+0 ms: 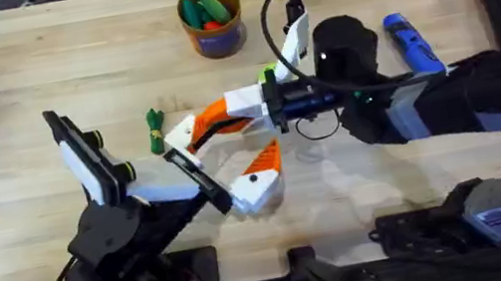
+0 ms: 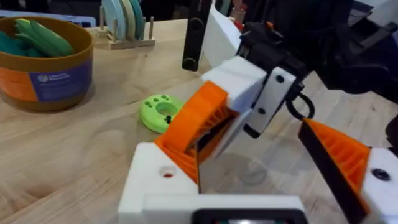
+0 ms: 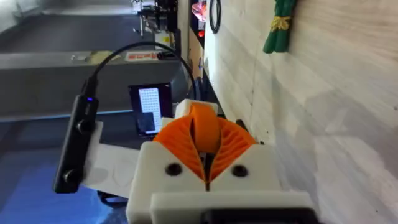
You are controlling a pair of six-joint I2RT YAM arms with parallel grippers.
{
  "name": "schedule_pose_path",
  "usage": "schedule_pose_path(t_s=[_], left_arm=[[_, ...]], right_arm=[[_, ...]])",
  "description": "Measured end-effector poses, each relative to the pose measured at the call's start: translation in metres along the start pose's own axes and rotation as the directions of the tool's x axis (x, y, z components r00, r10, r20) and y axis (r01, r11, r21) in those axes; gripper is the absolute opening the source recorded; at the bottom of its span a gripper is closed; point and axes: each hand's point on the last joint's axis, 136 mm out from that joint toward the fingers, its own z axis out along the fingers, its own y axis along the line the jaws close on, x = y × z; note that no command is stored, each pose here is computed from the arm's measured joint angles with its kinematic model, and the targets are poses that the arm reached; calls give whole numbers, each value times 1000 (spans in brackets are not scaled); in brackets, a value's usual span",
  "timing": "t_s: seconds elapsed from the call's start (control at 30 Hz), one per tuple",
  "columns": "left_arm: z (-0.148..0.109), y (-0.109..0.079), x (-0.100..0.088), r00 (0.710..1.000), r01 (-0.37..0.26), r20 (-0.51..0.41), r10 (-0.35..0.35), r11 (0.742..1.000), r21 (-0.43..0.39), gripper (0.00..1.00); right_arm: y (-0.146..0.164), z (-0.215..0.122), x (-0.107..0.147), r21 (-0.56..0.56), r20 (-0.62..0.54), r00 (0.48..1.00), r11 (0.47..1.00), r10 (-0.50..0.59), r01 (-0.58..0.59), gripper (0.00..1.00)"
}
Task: Pick up the gripper from the table and insert it into the empty holder that is missing its gripper. Then pick up a screw, insert it into the mounting hole, and use the screwdriver to tighten it. Finally, clean up the table by picking up the vegetable and placing it into the bucket.
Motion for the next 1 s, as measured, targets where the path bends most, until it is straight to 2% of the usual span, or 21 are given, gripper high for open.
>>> schedule_pose_path(t_s=[0.33,0.87,0.9,1.0], left_arm=[[0,-5,1,1000,4,-6,-4,1000,30,989],[0,-6,1,1000,2,-5,-2,999,36,988],[0,-6,1,1000,1,-5,0,999,36,989],[0,-9,1,1000,-7,-6,7,998,54,988]], right_arm=[[-1,-1,2,6,-42,995,996,-91,91,8],[1,-1,4,-4,-53,991,993,-120,120,13],[2,-1,4,-9,-56,991,992,-124,124,62],[3,0,7,-27,-74,986,989,-149,147,290]])
